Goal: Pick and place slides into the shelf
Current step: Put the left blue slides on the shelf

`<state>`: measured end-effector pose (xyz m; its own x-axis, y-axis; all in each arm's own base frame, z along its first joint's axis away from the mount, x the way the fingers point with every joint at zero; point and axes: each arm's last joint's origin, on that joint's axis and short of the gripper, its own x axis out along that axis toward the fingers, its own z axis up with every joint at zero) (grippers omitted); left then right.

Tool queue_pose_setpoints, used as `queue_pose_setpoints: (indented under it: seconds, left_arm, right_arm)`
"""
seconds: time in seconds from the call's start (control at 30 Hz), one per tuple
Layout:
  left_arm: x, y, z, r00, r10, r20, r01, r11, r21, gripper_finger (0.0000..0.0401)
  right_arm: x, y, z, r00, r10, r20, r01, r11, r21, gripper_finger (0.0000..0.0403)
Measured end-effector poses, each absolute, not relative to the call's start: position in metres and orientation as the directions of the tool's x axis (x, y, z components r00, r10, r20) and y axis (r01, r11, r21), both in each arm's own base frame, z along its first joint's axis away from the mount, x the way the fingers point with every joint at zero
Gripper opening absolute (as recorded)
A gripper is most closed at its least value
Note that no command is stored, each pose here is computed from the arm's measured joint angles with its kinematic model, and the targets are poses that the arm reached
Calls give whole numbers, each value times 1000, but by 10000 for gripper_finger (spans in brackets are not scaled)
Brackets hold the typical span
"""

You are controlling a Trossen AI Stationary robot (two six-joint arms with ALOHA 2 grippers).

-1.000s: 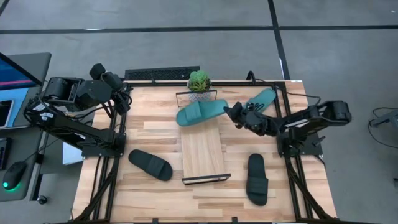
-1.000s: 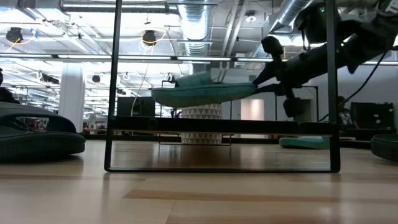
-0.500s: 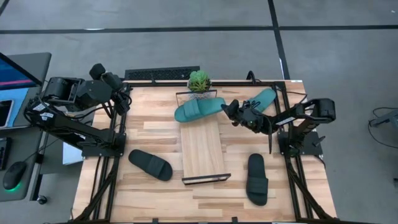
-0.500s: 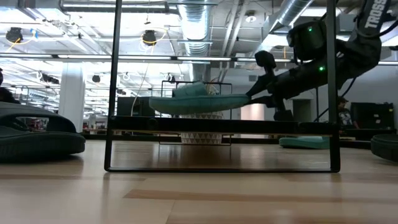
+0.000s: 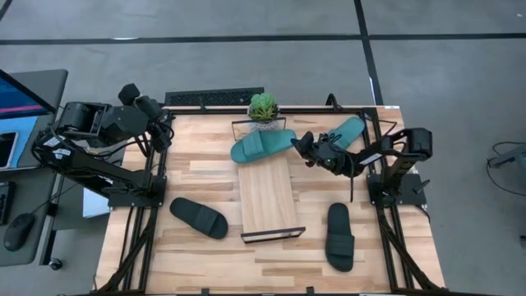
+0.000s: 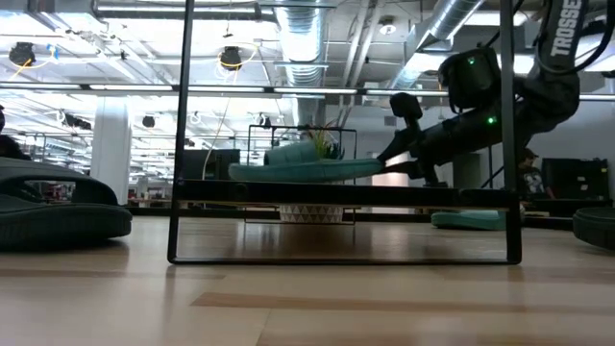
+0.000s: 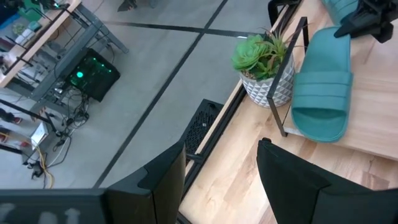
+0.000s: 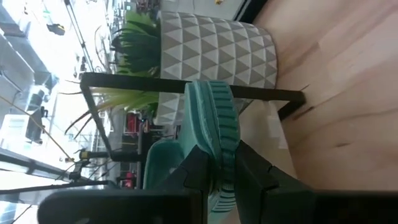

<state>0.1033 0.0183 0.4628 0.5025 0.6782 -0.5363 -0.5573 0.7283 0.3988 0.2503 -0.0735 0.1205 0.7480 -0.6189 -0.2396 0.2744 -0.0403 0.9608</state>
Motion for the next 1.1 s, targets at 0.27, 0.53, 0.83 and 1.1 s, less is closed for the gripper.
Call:
queue_pose_setpoints:
  seconds: [0.27, 0.53, 0.83, 1.1]
  left_arm:
    - [103, 18, 463, 502, 678, -536, -557, 728, 399, 188]
    - [103, 18, 463, 502, 678, -536, -557, 728, 399, 188]
    - [103, 18, 463, 502, 678, -536, -557, 728, 399, 188]
    - [103, 18, 463, 503, 678, -536, -557, 728, 399, 188]
  right_arm:
    - [251, -74, 110, 738, -620, -266, 286, -70, 956, 36]
    - [251, -73, 106, 734, -619, -280, 299, -75, 951, 36]
    - [250, -72, 102, 724, -607, -327, 333, -108, 937, 72]
    - [251, -69, 101, 726, -603, -331, 355, -83, 931, 89]
